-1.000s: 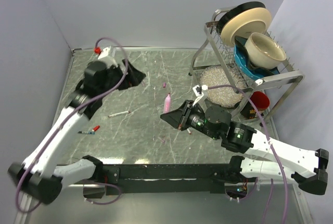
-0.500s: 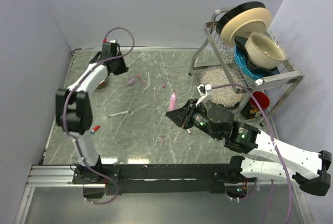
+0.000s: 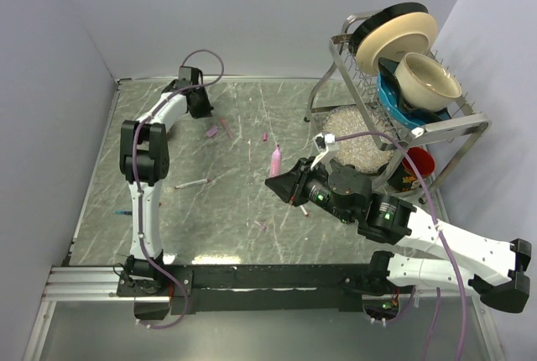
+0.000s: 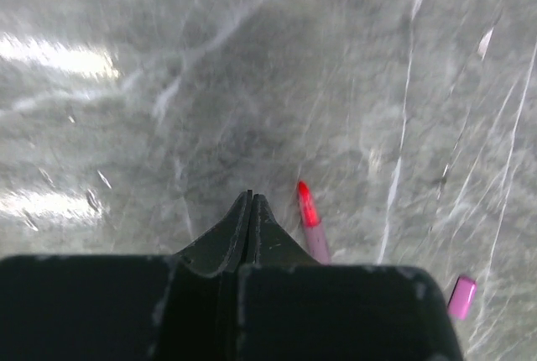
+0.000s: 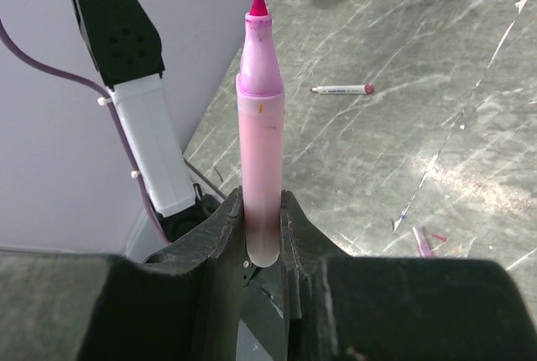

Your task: Insert the pens into the pen caps

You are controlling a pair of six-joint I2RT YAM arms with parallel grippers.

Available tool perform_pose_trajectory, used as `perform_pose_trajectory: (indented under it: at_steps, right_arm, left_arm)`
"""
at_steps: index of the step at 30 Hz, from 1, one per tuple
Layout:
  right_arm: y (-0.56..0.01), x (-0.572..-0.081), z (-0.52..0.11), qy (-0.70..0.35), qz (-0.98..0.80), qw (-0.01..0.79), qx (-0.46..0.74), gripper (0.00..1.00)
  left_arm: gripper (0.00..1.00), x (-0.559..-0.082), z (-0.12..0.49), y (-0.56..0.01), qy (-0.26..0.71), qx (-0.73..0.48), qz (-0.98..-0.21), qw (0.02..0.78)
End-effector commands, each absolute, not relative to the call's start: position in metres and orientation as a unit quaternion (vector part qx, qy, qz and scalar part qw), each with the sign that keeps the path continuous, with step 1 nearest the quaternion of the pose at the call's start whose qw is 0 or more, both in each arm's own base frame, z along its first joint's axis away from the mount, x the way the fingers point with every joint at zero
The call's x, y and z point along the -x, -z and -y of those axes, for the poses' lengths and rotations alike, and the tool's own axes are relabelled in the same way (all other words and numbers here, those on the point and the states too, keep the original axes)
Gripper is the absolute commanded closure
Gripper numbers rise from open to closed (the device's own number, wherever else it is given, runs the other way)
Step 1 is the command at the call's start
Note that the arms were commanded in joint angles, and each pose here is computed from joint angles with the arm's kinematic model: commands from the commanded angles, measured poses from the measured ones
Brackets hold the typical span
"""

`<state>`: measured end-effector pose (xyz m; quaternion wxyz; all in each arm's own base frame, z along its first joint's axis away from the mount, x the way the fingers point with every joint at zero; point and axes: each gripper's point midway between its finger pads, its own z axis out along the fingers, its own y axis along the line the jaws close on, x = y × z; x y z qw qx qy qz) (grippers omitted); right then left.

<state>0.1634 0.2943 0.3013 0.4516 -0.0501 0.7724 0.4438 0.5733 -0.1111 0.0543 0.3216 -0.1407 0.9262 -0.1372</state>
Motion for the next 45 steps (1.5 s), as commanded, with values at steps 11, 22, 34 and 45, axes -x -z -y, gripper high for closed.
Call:
perform_pose_trajectory:
  at_steps: [11, 22, 34, 45]
  right_arm:
    - [-0.332, -0.169, -0.286, -0.454, -0.752, 0.477, 0.026, 1.0]
    - [-0.328, -0.168, -0.283, -0.445, -0.762, 0.47, 0.024, 1.0]
    - [-0.323, -0.165, -0.283, -0.443, -0.77, 0.459, 0.023, 1.0]
    - [-0.316, -0.166, -0.286, -0.435, -0.777, 0.454, 0.026, 1.0]
  left_arm:
    - [0.99, -0.539, 0.137, -0.044, 0.205, 0.1, -0.933, 0.277]
    - [0.99, -0.499, 0.145, -0.056, 0.229, 0.071, -0.933, 0.269]
    - [0.78, -0.499, 0.13, -0.114, 0.186, 0.093, -0.926, 0.316]
    - [0.38, -0.505, 0.094, -0.101, 0.065, 0.159, -0.937, 0.304]
